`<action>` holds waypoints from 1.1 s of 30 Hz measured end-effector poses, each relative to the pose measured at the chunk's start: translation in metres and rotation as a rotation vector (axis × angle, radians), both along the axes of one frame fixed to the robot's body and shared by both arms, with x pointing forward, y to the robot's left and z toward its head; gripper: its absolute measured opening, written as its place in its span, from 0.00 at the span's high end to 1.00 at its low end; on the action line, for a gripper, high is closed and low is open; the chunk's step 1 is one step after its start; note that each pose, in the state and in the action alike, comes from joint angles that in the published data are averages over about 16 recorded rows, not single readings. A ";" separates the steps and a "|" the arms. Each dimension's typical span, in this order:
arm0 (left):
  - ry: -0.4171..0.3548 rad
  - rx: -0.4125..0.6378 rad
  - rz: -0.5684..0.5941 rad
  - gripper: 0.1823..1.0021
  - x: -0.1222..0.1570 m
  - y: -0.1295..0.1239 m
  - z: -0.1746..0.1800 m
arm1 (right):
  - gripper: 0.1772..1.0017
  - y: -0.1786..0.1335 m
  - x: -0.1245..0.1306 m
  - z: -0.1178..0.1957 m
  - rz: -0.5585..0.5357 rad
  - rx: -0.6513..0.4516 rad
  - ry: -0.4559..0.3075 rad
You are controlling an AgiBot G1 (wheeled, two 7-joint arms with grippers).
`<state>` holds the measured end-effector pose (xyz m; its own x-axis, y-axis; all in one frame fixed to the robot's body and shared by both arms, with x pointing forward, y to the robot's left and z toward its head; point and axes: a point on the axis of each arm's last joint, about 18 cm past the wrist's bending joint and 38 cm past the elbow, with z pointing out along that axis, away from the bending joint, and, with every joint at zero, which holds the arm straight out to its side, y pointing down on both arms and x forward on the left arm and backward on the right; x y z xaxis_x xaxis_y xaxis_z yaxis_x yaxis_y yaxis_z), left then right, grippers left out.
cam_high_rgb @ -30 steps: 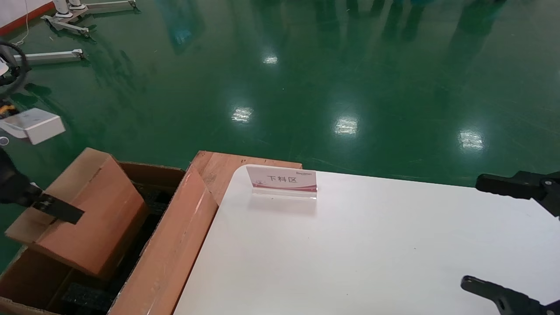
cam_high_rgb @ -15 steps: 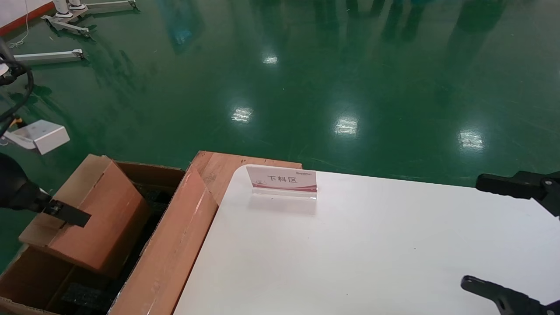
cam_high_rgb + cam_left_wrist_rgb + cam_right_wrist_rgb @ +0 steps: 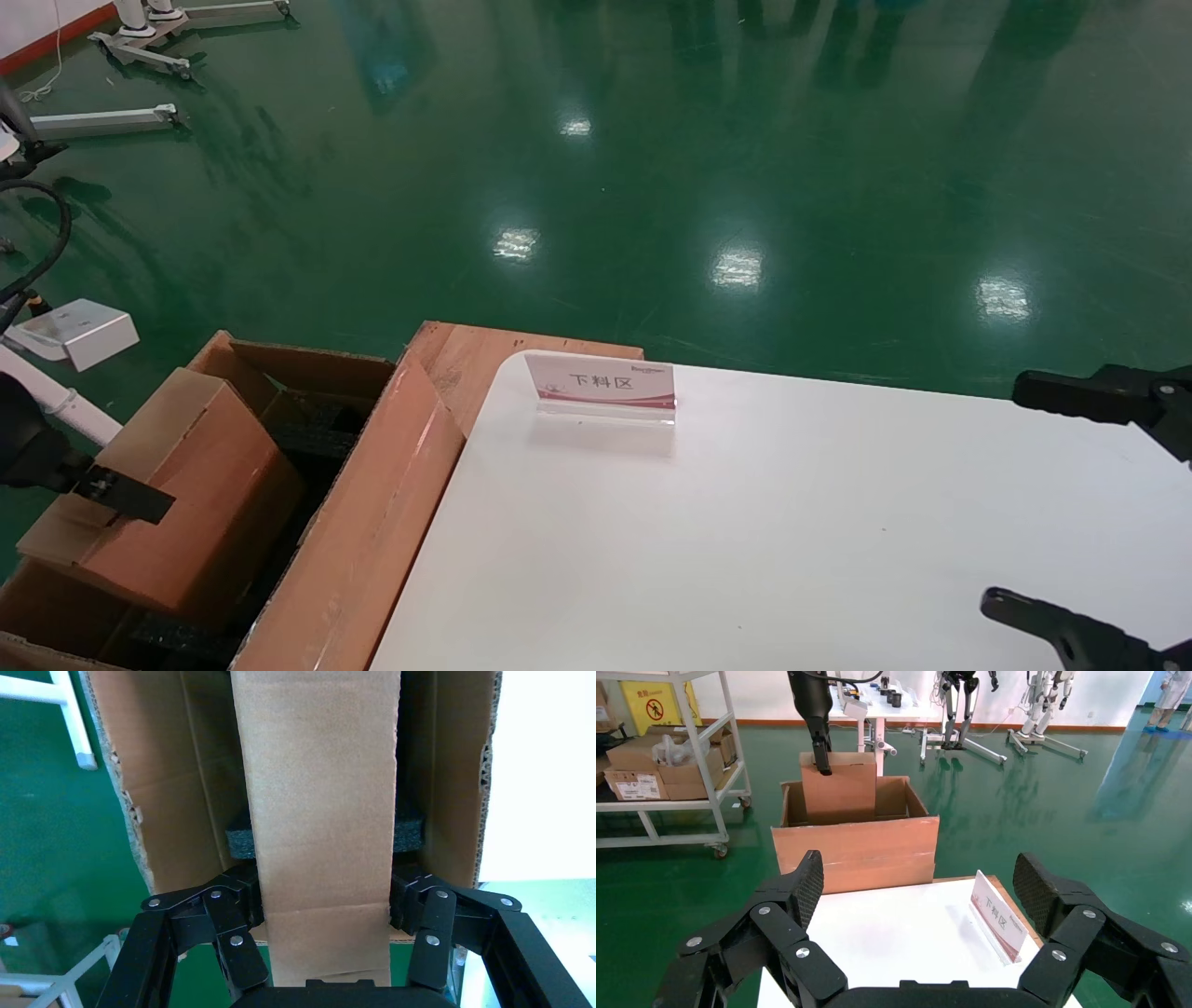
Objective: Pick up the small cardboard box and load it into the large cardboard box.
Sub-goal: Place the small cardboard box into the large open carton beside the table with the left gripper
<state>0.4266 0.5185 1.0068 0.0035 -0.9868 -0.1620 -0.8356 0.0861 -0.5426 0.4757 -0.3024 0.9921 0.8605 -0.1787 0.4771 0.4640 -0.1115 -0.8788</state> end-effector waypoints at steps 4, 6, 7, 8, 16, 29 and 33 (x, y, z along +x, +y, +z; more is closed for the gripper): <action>-0.001 0.010 0.004 0.92 0.000 0.004 -0.003 | 0.00 0.000 0.000 0.000 0.000 0.000 0.000; -0.002 0.016 0.007 0.92 0.000 0.006 -0.004 | 0.00 0.000 0.000 0.000 0.000 0.000 0.000; -0.003 0.020 0.008 0.92 0.000 0.007 -0.005 | 0.00 0.000 0.000 0.000 0.000 0.000 0.000; -0.004 0.023 0.009 0.92 0.000 0.009 -0.005 | 0.00 0.000 0.000 0.000 0.000 0.000 0.000; -0.011 0.057 0.018 0.92 0.001 0.018 -0.009 | 0.00 0.000 0.000 0.000 0.000 0.000 0.000; -0.019 0.109 0.020 0.92 0.006 0.031 -0.018 | 0.00 0.000 0.000 0.000 0.000 0.000 0.000; -0.020 0.121 0.023 0.92 0.009 0.035 -0.023 | 0.00 0.000 0.000 0.000 0.000 0.000 0.000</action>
